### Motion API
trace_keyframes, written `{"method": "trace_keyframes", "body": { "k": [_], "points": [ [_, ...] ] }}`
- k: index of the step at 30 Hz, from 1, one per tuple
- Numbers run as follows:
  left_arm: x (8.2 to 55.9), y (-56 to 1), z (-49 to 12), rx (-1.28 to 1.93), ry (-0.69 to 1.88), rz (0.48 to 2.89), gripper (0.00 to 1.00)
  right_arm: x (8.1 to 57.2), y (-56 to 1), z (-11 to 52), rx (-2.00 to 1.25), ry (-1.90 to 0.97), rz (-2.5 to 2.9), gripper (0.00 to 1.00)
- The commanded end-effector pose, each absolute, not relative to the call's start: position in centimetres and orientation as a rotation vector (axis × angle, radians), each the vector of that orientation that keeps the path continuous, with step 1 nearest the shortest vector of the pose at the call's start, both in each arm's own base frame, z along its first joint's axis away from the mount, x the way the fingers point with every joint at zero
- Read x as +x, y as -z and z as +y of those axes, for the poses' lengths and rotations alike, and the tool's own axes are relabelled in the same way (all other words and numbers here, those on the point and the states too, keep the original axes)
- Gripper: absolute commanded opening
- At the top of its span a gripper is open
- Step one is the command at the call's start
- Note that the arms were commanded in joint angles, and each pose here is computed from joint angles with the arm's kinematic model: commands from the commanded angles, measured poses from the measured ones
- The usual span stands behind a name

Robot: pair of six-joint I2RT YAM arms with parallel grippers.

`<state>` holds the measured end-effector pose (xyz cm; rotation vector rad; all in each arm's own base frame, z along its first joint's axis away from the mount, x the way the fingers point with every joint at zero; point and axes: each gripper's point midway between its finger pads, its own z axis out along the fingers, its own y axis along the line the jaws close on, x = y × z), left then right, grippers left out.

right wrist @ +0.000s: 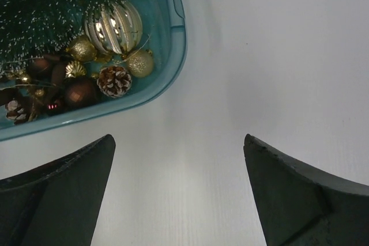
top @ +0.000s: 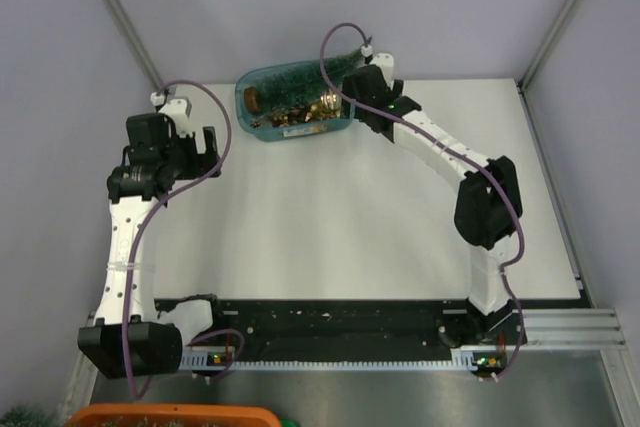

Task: Decorate the small christmas tree

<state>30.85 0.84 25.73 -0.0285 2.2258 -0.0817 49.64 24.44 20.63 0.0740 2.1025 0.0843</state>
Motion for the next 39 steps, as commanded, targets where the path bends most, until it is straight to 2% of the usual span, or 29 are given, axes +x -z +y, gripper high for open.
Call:
{"method": "trace_keyframes", "body": {
  "k": [1,10,17,25,29,33,37,39],
  "points": [
    [30.3,-26.0,0.1,-0.005,0.129,2.214,0.99,51.5,-20.3,24.7,0.181,-0.025,2.062,0.93],
    [29.8,-25.0,0.1,0.016,0.126,2.229,0.99,56.0,-18.3,27.1,0.288,-0.049,2.009,0.93],
    [29.7,-24.5,-0.1,0.028,0.138,2.236,0.99,58.0,-13.2,27.2,0.361,-0.044,2.049,0.9],
    [29.8,-24.6,0.0,0.039,0.124,2.232,0.99,58.2,-9.3,27.0,0.394,-0.064,2.119,0.72],
    [29.8,-24.6,0.2,0.037,0.114,2.228,0.99,57.8,-8.2,26.2,0.404,-0.062,2.155,0.51],
    [29.7,-24.6,0.3,0.043,0.1,2.221,0.99,56.5,-7.8,24.4,0.406,-0.022,2.186,0.41],
    [29.5,-24.6,0.5,0.056,0.086,2.218,0.99,54.3,-7.5,21.0,0.411,0.018,2.235,0.26],
    [29.4,-24.5,0.4,0.063,0.085,2.219,0.99,53.0,-7.2,19.1,0.421,0.021,2.254,0.24]
  ]
}}
